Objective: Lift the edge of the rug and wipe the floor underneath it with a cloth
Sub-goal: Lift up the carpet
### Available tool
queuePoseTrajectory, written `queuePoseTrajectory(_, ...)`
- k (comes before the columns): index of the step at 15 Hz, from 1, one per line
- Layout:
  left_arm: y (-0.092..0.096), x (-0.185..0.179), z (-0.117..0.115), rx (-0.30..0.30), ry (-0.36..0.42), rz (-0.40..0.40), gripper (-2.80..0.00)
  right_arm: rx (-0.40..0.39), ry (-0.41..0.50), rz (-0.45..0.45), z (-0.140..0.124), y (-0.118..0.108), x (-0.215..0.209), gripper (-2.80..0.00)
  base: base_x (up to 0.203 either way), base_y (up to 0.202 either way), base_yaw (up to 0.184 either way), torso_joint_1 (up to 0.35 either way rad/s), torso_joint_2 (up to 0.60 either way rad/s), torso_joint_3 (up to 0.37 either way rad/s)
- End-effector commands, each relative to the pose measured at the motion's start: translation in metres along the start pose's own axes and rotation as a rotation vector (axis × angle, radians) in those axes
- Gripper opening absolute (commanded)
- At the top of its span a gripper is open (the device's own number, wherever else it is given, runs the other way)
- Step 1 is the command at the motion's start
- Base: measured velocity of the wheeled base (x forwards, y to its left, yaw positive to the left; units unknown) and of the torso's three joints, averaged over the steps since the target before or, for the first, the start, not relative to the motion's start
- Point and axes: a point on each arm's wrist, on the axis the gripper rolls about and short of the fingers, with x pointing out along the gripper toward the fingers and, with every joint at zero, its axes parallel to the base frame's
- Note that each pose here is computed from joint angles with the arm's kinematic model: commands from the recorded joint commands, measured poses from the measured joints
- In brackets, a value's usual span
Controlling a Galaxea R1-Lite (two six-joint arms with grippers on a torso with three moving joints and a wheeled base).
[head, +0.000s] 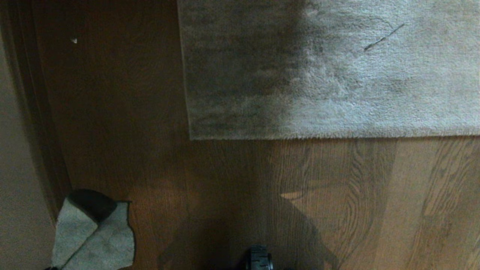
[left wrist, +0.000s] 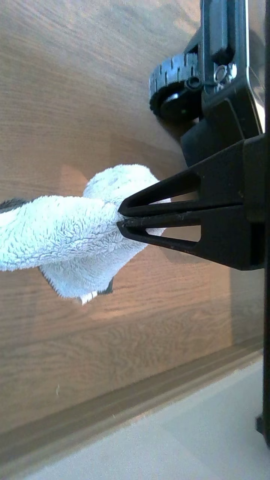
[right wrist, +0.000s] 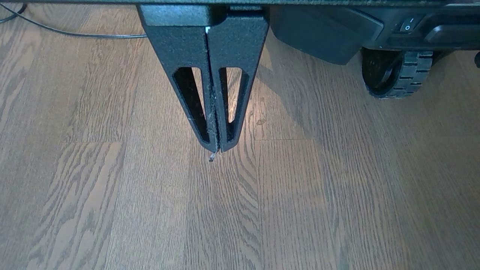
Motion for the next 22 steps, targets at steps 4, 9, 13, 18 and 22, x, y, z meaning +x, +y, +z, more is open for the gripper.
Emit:
queuePoseTrajectory(4, 0.0, -0.014, -0.008, 0.015, -0.092, 0.01, -2.8, 0.0, 0.0, 0.002, 0.0, 0.0, 0.0, -2.8, 0.0, 0.0, 0.0, 0.0, 0.0, 0.0)
queuePoseTrajectory(9, 0.001, -0.023, -0.017, 0.019, -0.146, 0.039, -2.8, -0.002, 0.0, 0.0, 0.0, 0.0, 0.0, -2.8, 0.0, 0.0, 0.0, 0.0, 0.0, 0.0)
queuePoseTrajectory(13, 0.002, -0.031, -0.026, 0.017, -0.202, 0.067, -2.8, 0.0, 0.0, 0.0, 0.0, 0.0, 0.0, -2.8, 0.0, 0.0, 0.0, 0.0, 0.0, 0.0)
queuePoseTrajectory(18, 0.002, -0.031, -0.026, 0.017, -0.201, 0.067, -2.8, 0.0, 0.0, 0.0, 0.0, 0.0, 0.0, -2.8, 0.0, 0.0, 0.0, 0.0, 0.0, 0.0)
queuePoseTrajectory(22, 0.002, -0.031, -0.026, 0.017, -0.204, 0.067, -2.8, 0.0, 0.0, -0.001, 0.0, 0.0, 0.0, -2.8, 0.0, 0.0, 0.0, 0.0, 0.0, 0.0)
